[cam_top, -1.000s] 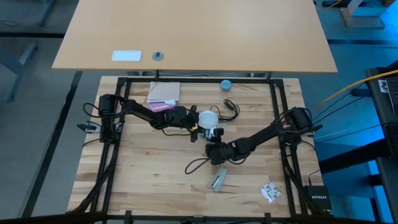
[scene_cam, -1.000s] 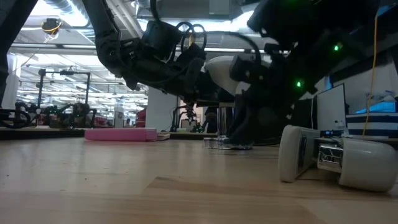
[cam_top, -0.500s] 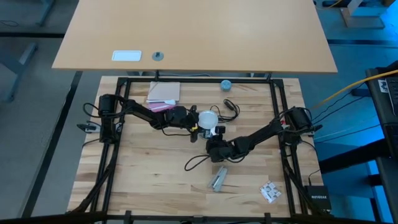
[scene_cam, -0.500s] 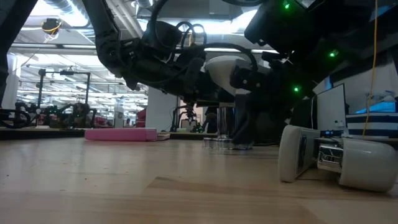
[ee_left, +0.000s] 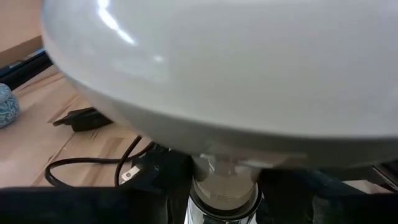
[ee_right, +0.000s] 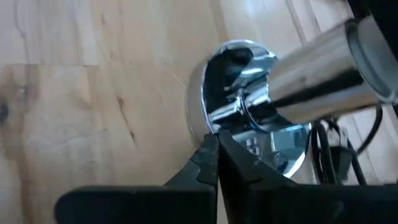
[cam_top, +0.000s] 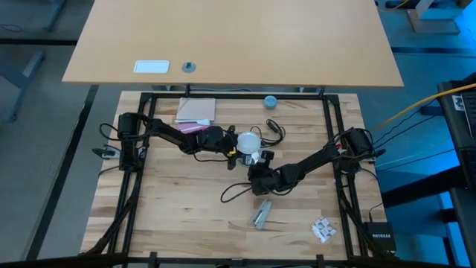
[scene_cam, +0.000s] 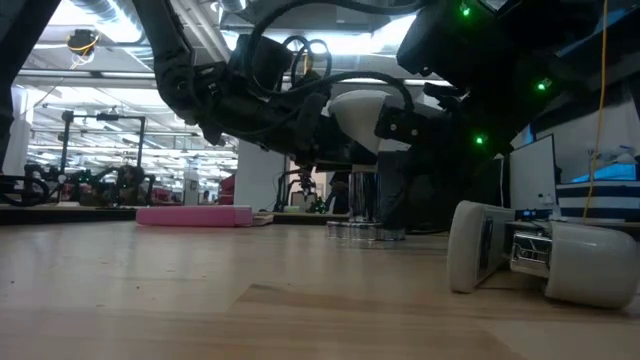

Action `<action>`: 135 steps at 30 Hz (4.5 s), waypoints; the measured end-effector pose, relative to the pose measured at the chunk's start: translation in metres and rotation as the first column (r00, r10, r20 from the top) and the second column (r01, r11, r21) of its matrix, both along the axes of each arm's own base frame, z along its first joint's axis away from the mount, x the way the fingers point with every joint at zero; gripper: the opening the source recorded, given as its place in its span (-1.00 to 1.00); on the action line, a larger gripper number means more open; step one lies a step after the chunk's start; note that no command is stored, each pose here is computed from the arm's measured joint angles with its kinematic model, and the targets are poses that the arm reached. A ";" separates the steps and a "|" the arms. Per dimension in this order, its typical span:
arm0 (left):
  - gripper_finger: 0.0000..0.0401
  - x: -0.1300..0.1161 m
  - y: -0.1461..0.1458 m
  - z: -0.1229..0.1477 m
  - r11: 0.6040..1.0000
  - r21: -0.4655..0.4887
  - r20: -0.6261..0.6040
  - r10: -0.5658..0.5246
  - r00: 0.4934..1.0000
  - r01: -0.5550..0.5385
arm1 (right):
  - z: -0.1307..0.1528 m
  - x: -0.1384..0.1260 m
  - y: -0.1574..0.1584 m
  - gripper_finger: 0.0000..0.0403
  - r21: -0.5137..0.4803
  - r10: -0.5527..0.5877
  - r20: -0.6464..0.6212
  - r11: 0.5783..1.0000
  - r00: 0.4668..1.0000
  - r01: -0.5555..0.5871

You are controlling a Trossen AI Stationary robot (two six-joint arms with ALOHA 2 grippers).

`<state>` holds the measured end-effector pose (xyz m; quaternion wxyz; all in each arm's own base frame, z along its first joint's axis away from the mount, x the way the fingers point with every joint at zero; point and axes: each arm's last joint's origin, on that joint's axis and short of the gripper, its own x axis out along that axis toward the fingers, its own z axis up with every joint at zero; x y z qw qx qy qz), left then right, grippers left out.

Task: Screw lightbulb
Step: Insert light bulb into the lamp

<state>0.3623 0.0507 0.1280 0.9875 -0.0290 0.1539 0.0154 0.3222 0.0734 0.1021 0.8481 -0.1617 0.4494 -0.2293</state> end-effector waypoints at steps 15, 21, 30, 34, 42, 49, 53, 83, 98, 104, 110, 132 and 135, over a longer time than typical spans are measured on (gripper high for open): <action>-0.23 0.000 0.000 0.000 1.000 -0.001 -0.001 0.001 1.000 -0.001 | -0.004 -0.008 -0.015 -0.98 -0.069 -0.187 0.033 0.979 0.982 0.189; -0.23 0.000 0.000 0.000 1.000 -0.003 -0.001 -0.003 1.000 0.003 | -0.004 -0.005 -0.030 -0.97 -0.062 -0.239 0.034 0.969 0.970 0.241; -0.23 0.000 0.000 0.000 1.000 -0.007 -0.001 -0.014 1.000 0.014 | 0.006 0.000 -0.026 -0.98 -0.007 -0.197 -0.072 0.980 0.978 0.197; -0.23 0.000 0.000 0.000 1.000 -0.007 -0.001 -0.013 1.000 0.013 | 0.031 0.007 -0.022 -0.98 -0.051 -0.193 -0.203 0.981 0.960 0.186; -0.23 0.000 0.000 0.000 1.000 -0.006 -0.001 -0.009 1.000 0.009 | 0.097 0.010 -0.004 -0.98 -0.216 -0.149 -0.407 0.974 0.901 0.064; -0.23 0.000 0.000 0.000 0.999 0.046 -0.003 -0.027 1.000 0.027 | 0.130 -0.010 0.023 -0.98 -0.282 -0.166 -0.504 0.959 0.848 0.021; -0.23 0.000 -0.001 0.000 0.995 0.090 -0.004 -0.043 0.999 0.043 | 0.139 -0.025 0.040 -0.97 -0.277 -0.158 -0.463 0.961 0.872 0.027; -0.23 0.000 0.000 0.000 0.995 0.094 -0.006 -0.038 0.999 0.038 | 0.140 -0.018 0.071 -0.18 -0.148 -0.114 -0.151 0.985 0.982 0.091; -0.23 0.000 0.000 0.000 0.995 0.089 -0.005 -0.036 0.999 0.036 | 0.077 -0.022 0.027 -0.29 -0.182 -0.053 -0.464 0.983 0.884 -0.036; -0.23 0.000 0.000 0.000 0.995 0.088 -0.006 -0.036 0.999 0.036 | 0.124 -0.076 0.008 -0.37 -0.319 -0.174 -0.402 0.947 0.899 0.040; -0.23 0.000 0.000 0.000 0.996 0.085 -0.005 -0.034 0.999 0.034 | 0.118 -0.129 -0.014 -0.39 -0.284 -0.215 0.117 0.928 0.970 0.240; -0.23 0.000 0.000 0.000 0.996 0.085 -0.005 -0.034 0.999 0.035 | 0.019 -0.052 -0.006 -0.39 -0.019 0.147 0.486 0.987 0.862 -0.158; -0.23 0.000 0.000 0.000 0.996 0.085 -0.005 -0.034 0.999 0.035 | 0.013 -0.034 -0.007 -0.39 -0.030 0.209 0.420 0.976 0.883 -0.216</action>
